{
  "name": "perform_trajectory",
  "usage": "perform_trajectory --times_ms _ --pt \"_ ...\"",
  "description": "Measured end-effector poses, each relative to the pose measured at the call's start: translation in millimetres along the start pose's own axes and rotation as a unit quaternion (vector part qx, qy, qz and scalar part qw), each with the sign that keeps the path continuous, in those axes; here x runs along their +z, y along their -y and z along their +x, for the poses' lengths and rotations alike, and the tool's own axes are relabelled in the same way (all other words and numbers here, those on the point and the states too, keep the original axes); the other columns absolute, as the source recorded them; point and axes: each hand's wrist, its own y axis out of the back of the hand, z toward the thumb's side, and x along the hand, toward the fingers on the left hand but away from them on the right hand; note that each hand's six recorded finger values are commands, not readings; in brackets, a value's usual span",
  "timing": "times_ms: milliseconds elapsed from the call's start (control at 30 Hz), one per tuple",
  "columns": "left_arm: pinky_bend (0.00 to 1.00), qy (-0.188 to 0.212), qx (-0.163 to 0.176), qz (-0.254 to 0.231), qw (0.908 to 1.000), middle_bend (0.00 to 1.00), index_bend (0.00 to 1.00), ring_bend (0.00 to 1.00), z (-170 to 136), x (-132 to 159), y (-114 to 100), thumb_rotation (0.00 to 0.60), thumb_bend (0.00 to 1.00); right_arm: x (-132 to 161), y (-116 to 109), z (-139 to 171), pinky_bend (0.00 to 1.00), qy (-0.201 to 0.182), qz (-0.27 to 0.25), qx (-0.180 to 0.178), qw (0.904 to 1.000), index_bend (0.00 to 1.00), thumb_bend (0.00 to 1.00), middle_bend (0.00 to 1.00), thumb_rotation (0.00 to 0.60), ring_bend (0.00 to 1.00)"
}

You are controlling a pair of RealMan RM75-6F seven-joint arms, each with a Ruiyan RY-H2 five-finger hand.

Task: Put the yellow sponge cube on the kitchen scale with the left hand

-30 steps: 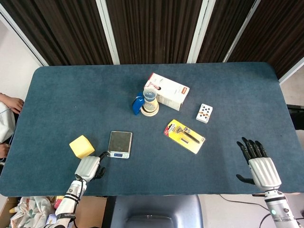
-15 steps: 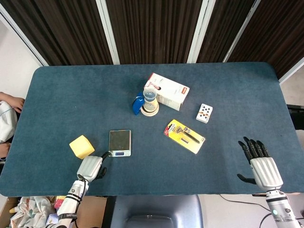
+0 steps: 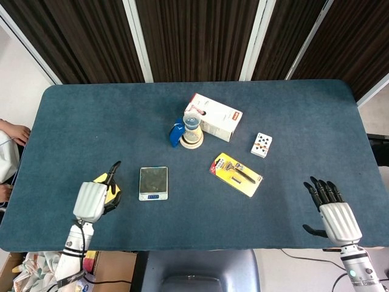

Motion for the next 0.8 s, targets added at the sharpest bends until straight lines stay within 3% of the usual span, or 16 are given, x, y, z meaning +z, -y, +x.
perform_trajectory --times_ms 67,167,233,400,633,733,800 --pt "0.49 -0.012 0.007 0.019 0.9997 0.04 0.0 0.04 -3 -9 -5 0.6 0.37 0 0 0 0.0 0.0 0.001 0.0 1.0 0.0 0.13 0.0 0.6 0.0" --pt "0.16 -0.032 -0.013 0.025 0.9991 0.0 0.0 0.0 -10 -23 -3 0.6 0.35 1 1 0 0.0 -0.002 0.002 0.003 1.0 0.0 0.13 0.0 0.6 0.0" --pt "0.08 -0.04 -0.04 0.016 0.9983 0.0 0.0 0.0 -11 -27 4 0.6 0.35 3 2 0 0.0 -0.005 0.001 0.005 1.0 0.0 0.13 0.0 0.6 0.0" --pt "0.06 -0.054 -0.108 0.007 0.9926 0.0 0.0 0.0 -7 -41 30 0.6 0.34 4 4 -1 0.0 -0.008 0.0 0.011 0.9999 0.0 0.13 0.0 0.6 0.0" --pt "0.05 -0.088 -0.133 0.022 0.987 0.0 0.0 0.0 5 -66 48 0.6 0.34 2 2 -1 0.0 -0.009 -0.005 0.013 0.9999 0.0 0.13 0.0 0.6 0.0" --pt "0.09 -0.1 -0.141 0.016 0.9848 0.07 0.02 0.11 7 -70 52 0.6 0.33 3 3 -1 0.0 -0.009 -0.005 0.014 0.9998 0.0 0.13 0.0 0.6 0.0" --pt "0.19 -0.109 -0.144 0.009 0.9835 0.18 0.12 0.25 8 -73 55 0.6 0.33 3 3 -1 0.0 -0.01 -0.004 0.014 0.9998 0.0 0.13 0.0 0.6 0.0"
